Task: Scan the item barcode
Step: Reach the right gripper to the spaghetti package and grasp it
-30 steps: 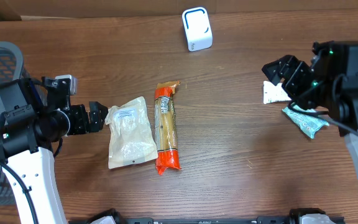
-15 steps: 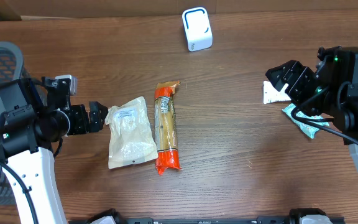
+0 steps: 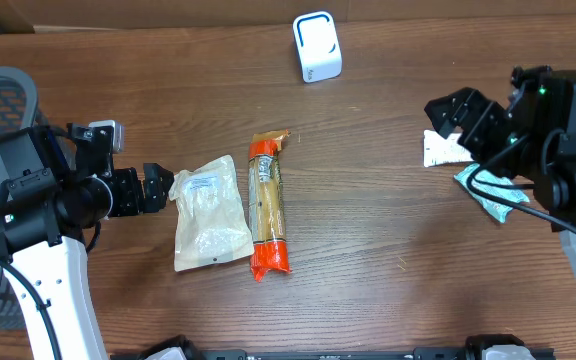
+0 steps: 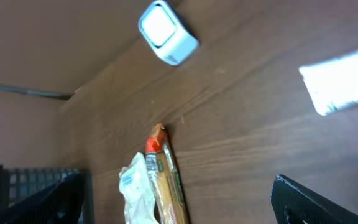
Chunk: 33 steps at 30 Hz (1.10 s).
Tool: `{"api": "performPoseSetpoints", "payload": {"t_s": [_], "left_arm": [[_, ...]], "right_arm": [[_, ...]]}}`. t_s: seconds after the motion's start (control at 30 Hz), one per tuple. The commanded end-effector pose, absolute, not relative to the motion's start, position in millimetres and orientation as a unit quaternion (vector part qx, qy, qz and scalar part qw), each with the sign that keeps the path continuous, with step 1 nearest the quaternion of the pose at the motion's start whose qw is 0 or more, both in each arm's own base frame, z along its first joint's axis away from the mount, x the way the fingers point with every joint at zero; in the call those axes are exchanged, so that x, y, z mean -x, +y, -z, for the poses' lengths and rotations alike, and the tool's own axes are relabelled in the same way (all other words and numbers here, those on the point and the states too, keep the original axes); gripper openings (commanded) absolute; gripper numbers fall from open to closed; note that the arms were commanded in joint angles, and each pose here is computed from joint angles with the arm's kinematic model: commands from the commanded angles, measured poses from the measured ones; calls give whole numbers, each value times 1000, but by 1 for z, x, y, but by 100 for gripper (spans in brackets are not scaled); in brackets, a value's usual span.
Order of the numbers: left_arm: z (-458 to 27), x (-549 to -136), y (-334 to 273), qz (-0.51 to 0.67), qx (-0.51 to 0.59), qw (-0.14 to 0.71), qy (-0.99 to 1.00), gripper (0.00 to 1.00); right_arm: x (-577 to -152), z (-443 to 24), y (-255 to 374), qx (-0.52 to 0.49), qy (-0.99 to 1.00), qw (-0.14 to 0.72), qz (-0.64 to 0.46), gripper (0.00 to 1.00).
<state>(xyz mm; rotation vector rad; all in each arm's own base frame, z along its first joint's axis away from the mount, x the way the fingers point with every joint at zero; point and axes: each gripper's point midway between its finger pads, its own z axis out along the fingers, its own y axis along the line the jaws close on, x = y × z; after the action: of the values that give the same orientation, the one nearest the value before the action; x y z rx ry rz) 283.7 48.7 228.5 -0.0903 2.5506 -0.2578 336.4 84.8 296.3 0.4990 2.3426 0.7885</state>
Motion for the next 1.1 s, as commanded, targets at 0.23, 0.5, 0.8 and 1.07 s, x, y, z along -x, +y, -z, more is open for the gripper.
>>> {"api": "performPoseSetpoints", "payload": {"t_s": [0.23,0.5,0.8,1.07], "left_arm": [[-230,-286,46,99,17,289,952,100],[-230,-286,46,99,17,289,952,100],[-230,-286,46,99,17,289,952,100],[-230,-286,46,99,17,289,952,100]], "right_arm": [[-373,-274,178,-17,907,271,-321,96],[-368,-187,260,70,926,151,-340,100],[-325,-96,302,106,942,11,-317,100],[-296,-56,344,141,942,-20,-305,100]]}}
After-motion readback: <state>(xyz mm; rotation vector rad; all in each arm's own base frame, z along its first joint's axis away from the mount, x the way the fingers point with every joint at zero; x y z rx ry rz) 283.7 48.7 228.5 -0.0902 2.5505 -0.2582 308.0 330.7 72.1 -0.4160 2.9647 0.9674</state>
